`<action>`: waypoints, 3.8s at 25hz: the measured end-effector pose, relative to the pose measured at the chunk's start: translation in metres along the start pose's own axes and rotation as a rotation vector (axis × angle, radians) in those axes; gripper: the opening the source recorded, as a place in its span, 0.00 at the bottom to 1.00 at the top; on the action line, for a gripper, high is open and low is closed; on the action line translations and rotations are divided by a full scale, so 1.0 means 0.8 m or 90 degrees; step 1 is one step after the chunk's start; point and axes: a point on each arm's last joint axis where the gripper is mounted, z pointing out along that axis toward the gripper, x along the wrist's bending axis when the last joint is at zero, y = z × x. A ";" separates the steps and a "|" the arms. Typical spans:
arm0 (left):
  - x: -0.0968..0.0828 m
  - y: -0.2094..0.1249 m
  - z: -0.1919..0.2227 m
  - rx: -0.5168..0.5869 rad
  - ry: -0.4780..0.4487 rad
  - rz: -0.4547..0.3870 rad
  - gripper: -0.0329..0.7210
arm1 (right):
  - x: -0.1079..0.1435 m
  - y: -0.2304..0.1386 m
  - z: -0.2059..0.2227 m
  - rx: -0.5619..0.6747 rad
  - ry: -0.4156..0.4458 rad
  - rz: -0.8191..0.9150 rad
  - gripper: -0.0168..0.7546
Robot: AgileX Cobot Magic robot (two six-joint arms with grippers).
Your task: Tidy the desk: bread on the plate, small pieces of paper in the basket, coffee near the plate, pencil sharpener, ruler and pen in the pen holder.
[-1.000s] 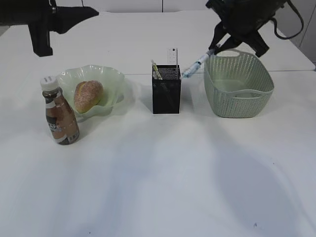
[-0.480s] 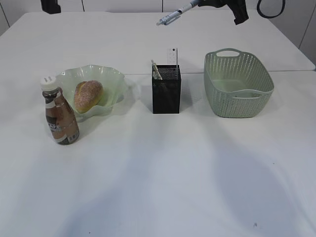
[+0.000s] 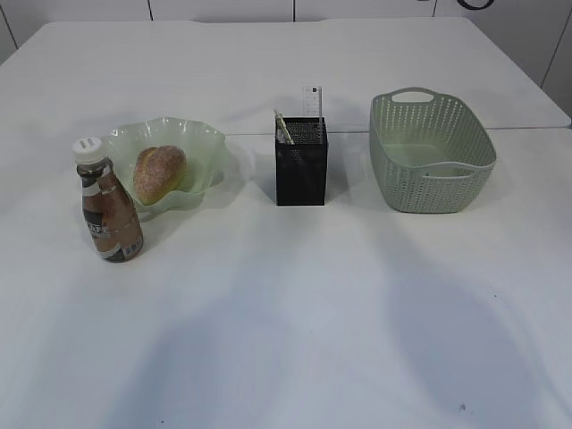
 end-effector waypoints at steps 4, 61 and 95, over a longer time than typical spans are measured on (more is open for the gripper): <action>0.002 -0.005 0.015 -0.021 0.007 -0.008 0.36 | 0.007 0.000 0.001 -0.025 0.032 0.023 0.15; -0.008 -0.047 0.034 -0.090 0.017 -0.113 0.36 | 0.041 -0.085 0.008 -0.027 0.129 0.008 0.15; 0.002 -0.053 0.040 -0.104 0.034 -0.122 0.36 | 0.043 -0.110 0.009 0.009 0.122 -0.022 0.15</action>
